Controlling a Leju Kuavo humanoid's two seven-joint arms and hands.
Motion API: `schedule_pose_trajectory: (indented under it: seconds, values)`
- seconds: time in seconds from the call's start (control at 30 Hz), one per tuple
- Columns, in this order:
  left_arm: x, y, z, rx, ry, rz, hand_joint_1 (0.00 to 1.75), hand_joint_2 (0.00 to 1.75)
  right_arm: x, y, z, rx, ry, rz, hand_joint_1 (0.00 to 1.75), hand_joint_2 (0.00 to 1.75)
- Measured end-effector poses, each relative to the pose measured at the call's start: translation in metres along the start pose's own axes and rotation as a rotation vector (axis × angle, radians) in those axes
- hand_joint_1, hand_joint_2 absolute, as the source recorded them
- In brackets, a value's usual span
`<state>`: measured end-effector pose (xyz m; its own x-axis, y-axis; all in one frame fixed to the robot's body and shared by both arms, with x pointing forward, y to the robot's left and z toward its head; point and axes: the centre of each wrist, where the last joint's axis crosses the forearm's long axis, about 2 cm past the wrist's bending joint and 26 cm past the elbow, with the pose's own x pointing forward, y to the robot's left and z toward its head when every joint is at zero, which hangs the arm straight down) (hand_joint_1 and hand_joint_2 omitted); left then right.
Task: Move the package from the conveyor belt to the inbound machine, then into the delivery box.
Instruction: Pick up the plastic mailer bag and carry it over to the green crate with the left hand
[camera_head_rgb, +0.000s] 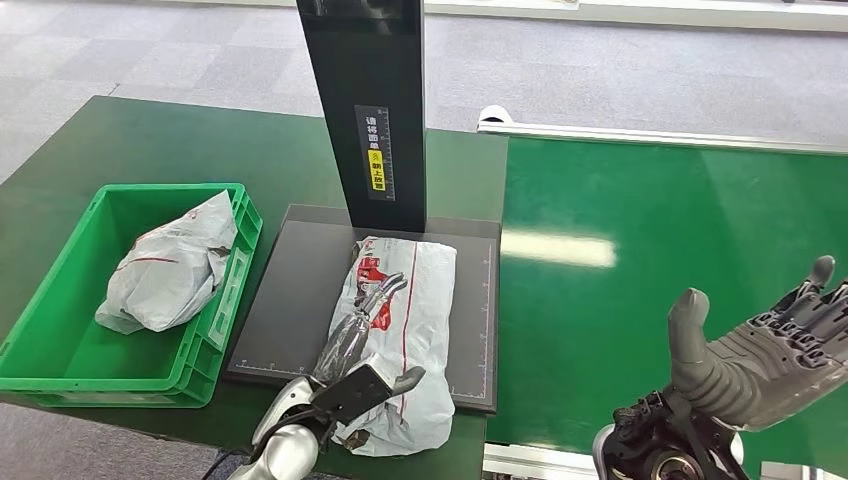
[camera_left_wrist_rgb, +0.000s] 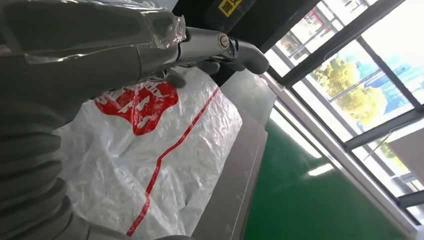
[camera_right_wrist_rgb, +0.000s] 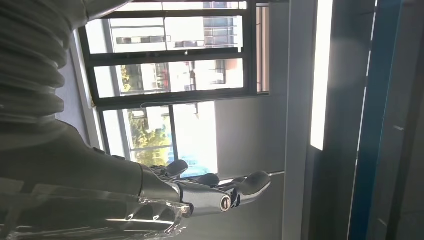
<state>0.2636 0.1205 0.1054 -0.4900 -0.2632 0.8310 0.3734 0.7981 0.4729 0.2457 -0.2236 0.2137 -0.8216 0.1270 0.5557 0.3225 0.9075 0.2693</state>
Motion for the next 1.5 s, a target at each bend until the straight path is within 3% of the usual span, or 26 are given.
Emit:
schedule_pose_trajectory:
  seconds: [1.0,1.03,1.17,1.23,1.33,1.5]
  values:
    - [-0.013,-0.023,0.007,-0.195,0.149,-0.274,0.03,1.75,-0.001,-0.007,0.010,0.010,0.033,0.029,0.00,1.75]
    - [-0.014,-0.024,0.006,-0.196,0.152,-0.278,0.17,1.75,-0.002,-0.008,0.010,0.009,0.033,0.031,0.00,1.75]
    - [-0.015,-0.025,0.006,-0.194,0.158,-0.283,1.22,1.75,-0.002,-0.008,0.010,0.007,0.033,0.034,0.00,1.75]
    - [-0.015,-0.026,0.005,-0.191,0.158,-0.282,1.51,1.75,-0.002,-0.009,0.010,0.006,0.034,0.035,0.00,1.75]
    - [-0.015,-0.026,0.005,-0.187,0.160,-0.279,1.70,1.75,-0.002,-0.009,0.011,0.005,0.036,0.037,0.00,1.75]
    - [-0.015,-0.025,0.005,-0.182,0.161,-0.273,1.73,1.75,-0.001,-0.009,0.012,0.003,0.040,0.038,0.00,1.75]
